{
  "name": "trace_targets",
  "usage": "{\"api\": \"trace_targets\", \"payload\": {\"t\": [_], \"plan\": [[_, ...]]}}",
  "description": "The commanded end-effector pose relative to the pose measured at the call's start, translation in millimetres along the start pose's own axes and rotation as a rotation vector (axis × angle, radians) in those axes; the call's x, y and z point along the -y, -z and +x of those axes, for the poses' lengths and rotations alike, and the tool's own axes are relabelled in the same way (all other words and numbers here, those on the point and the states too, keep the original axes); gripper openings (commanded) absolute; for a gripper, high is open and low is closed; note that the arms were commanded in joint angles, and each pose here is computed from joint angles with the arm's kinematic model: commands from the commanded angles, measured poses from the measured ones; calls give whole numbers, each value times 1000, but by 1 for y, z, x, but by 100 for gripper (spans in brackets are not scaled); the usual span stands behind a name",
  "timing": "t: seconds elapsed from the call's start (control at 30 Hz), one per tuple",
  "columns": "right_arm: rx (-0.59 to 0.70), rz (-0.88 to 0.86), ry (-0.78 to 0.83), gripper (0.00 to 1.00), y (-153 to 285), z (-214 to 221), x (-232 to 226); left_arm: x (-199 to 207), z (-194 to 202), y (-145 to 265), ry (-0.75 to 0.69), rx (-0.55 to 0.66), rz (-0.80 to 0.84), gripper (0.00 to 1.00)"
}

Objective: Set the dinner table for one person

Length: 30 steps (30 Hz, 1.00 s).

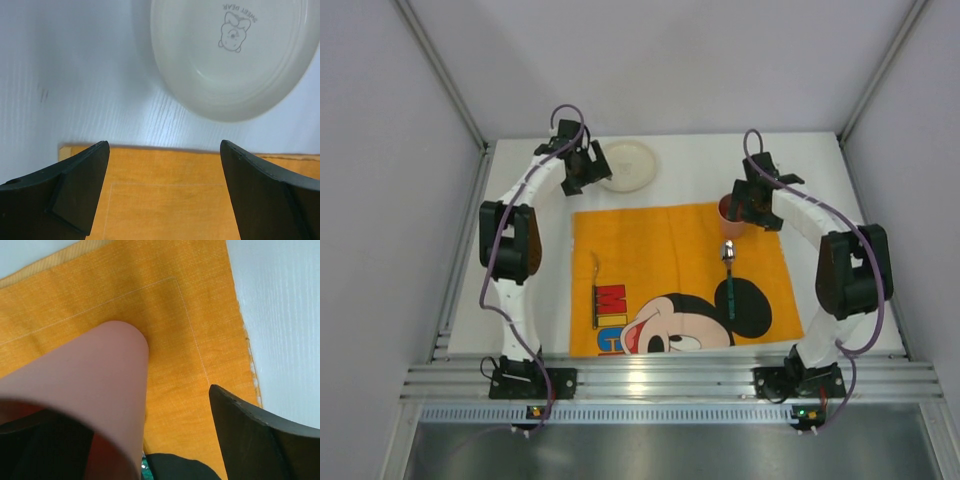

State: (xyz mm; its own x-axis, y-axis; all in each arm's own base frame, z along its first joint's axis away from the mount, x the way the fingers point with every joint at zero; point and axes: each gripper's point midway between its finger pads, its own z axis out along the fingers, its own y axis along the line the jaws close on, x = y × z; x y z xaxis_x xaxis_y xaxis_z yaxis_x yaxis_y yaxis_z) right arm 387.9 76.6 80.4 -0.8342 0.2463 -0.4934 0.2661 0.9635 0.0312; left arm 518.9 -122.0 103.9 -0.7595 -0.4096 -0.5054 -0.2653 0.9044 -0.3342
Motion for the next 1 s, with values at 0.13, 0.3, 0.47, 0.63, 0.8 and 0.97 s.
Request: {"api": "trace_targets", "payload": {"t": [0.13,0.3,0.47,0.63,0.8,0.97], "plan": [[261,-40,-49,95,103,-66,12,25,-36,-27,78,58,61,97],[369,-43,-84,98,165,-75,38,26,-39,-55,111,49,46,94],[397,-18,-128,99,194,-65,69,22,-35,-77,142,36,42,90],[400,17,-166,99,199,-58,92,25,-27,-93,166,0,76,77],[387,39,-176,98,198,-56,103,26,-19,-110,214,-30,118,57],[379,40,-186,98,199,-56,105,37,-21,-113,244,-50,213,4]]}}
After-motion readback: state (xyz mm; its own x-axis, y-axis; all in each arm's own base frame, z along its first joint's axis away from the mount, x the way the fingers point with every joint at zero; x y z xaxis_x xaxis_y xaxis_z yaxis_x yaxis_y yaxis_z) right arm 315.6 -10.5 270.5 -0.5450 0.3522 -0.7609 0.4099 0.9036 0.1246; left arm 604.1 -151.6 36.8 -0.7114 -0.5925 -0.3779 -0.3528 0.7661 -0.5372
